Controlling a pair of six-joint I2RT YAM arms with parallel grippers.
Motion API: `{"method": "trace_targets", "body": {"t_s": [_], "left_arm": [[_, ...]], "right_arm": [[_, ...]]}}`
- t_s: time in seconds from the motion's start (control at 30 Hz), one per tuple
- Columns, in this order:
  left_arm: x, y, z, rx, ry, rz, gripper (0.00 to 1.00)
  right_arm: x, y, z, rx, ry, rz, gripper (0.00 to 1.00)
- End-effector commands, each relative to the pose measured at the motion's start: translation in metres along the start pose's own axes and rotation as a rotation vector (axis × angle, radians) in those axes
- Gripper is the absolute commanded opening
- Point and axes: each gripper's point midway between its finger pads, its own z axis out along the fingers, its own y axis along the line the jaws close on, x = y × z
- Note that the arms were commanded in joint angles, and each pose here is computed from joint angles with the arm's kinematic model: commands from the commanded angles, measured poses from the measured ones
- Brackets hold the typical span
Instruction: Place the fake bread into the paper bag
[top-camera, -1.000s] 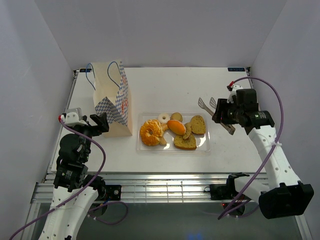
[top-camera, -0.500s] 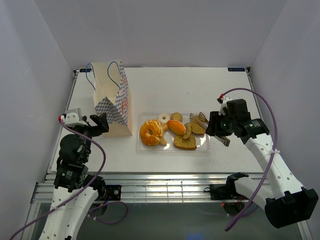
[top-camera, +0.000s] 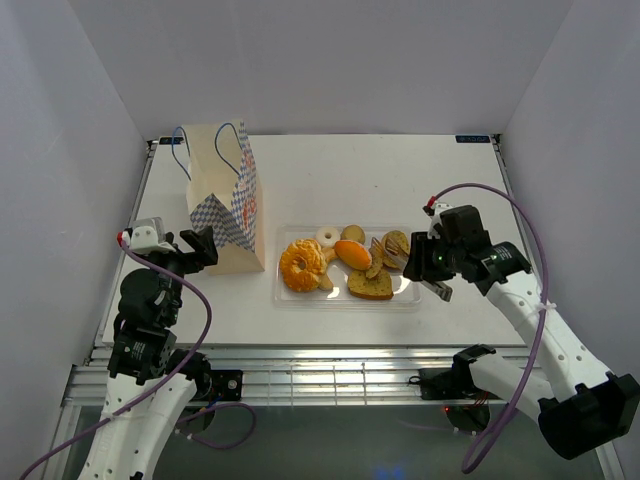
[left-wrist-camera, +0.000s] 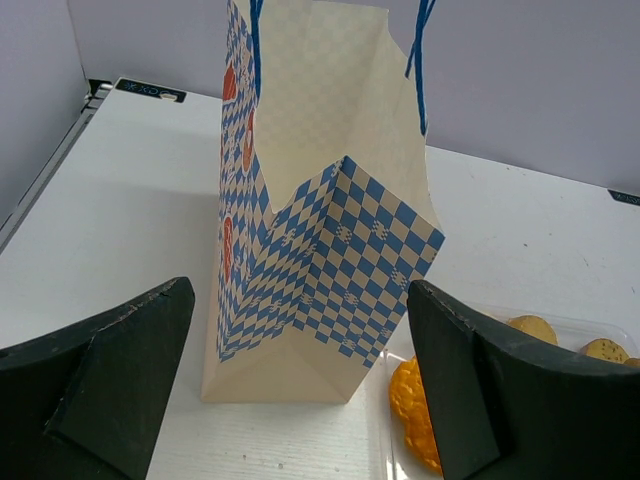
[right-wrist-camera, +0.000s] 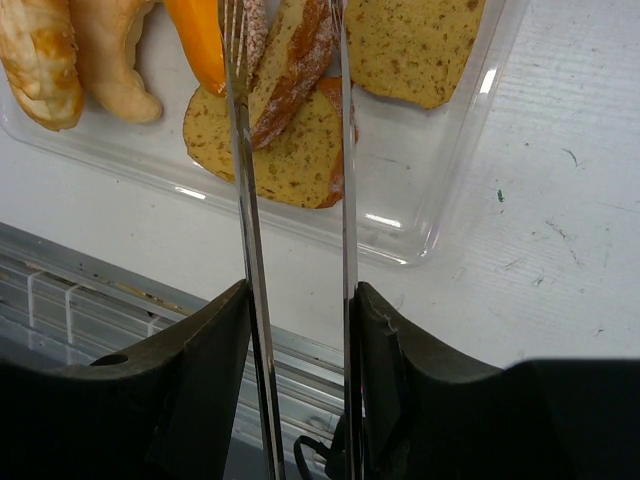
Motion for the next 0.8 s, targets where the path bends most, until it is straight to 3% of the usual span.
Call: {"method": "trace_targets", "body": {"t_s": [0.0,0.33,0.6,0.77], "left_arm": [[-0.002,0.001,-0.001,-0.004,-0.009,-0.003,0.98],[-0.002,0.001,-0.002,-0.005,-0.014,-0.006,0.98],[-0.004,0.000,-0.003,-0.003,-0.019,-0.008,0.98],[-0.004,0.001,-0.003,-0.007,-0.022,-0.010,0.98]], "right_arm": [[0.004,0.001,0.003,0.004,0.002,0.011,0.50],[0.010,0.003,0.010,-0.005,0.028,0.019,0.45],[-0.005,0.013,0.001,-0.042,-0.005,0.017,0.23],[-0.029,0.018,-0.022,-0.025,-0.064,-0.005,0.19]]}}
